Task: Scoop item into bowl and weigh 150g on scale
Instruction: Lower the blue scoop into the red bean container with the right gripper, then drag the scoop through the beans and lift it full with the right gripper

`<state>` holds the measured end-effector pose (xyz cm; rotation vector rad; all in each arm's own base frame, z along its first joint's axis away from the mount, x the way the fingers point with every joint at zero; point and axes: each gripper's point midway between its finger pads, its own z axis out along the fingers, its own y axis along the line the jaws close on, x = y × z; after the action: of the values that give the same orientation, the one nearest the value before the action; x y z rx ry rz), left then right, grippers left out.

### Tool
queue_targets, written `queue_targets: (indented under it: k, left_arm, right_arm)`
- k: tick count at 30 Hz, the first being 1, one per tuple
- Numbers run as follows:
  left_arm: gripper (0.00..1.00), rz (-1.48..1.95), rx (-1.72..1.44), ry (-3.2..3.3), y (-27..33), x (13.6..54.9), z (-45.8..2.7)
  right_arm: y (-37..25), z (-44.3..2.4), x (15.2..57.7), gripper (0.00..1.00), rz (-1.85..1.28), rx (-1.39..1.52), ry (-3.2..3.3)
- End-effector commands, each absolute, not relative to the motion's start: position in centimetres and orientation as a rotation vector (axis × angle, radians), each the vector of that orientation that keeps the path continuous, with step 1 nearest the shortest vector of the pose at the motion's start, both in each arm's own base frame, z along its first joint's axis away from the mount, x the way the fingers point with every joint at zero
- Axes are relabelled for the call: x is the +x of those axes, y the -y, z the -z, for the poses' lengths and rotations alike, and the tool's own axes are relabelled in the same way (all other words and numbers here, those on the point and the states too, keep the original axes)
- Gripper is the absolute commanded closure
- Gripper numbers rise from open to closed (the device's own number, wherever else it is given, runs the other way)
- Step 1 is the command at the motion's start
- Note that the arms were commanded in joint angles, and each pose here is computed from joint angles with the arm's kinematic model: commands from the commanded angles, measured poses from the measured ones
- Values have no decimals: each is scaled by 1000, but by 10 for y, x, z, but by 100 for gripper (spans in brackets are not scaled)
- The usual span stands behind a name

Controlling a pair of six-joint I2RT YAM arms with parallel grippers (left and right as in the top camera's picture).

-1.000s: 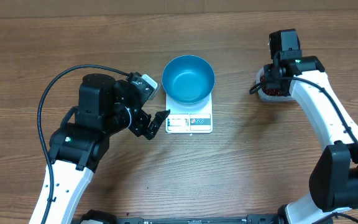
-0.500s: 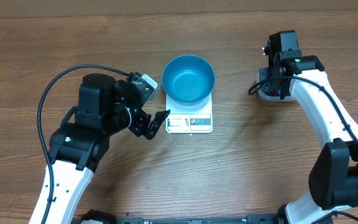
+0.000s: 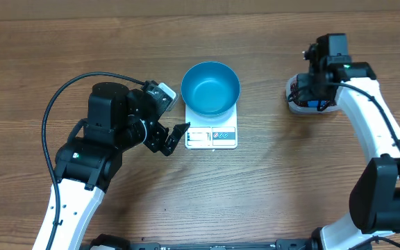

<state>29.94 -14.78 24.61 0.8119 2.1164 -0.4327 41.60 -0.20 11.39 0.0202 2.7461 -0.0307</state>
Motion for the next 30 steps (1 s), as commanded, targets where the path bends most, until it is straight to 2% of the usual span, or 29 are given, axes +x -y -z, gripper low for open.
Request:
queue_targets:
  k: [1, 5, 20, 30]
  left_arm:
    - [1, 456, 805, -2092, 151, 301, -257]
    - [1, 456, 805, -2092, 151, 301, -257]
    - [0, 456, 805, -2092, 151, 301, -257]
    - [1, 456, 805, -2092, 151, 301, -257]
  right_arm:
    - [-10, -129, 419, 96, -239, 105, -2703]
    - [-9, -133, 417, 96, -391, 141, -2691]
    - [29, -129, 404, 96, -463, 493, -2700]
    - [37, -128, 395, 96, -602, 577, -2698]
